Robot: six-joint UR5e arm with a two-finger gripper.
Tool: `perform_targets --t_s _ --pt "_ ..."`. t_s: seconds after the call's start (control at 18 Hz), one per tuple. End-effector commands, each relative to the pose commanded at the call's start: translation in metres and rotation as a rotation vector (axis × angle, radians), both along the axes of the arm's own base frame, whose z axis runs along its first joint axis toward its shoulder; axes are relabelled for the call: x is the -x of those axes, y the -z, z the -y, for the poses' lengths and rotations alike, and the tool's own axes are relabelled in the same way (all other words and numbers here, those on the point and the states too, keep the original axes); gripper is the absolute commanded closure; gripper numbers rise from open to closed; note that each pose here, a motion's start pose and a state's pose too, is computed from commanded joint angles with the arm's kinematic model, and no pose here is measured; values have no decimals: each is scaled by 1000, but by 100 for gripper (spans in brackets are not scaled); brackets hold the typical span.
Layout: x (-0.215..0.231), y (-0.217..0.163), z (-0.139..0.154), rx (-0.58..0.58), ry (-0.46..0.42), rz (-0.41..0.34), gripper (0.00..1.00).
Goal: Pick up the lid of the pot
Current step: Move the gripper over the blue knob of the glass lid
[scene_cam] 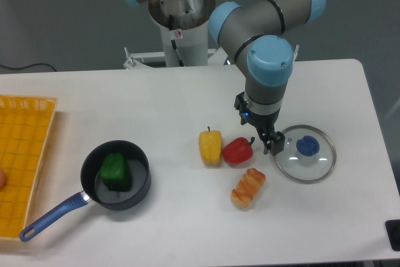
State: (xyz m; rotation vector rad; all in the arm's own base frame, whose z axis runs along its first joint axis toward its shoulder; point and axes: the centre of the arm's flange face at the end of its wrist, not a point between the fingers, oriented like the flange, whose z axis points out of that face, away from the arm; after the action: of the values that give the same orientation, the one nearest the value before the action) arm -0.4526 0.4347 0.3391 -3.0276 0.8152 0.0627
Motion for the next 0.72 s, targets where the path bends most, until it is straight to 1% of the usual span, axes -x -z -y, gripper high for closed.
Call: perform_targets --t_s 0.28,0.44,0.5,0.61,0.72 --pt "-1 1 0 2 3 0 0" --pt "-5 12 3 20 -2 20 0" --pt "-2 13 8 21 -21 23 0" --pt "10 17 29 33 -66 44 0" --pt "16 18 40 36 -86 50 0"
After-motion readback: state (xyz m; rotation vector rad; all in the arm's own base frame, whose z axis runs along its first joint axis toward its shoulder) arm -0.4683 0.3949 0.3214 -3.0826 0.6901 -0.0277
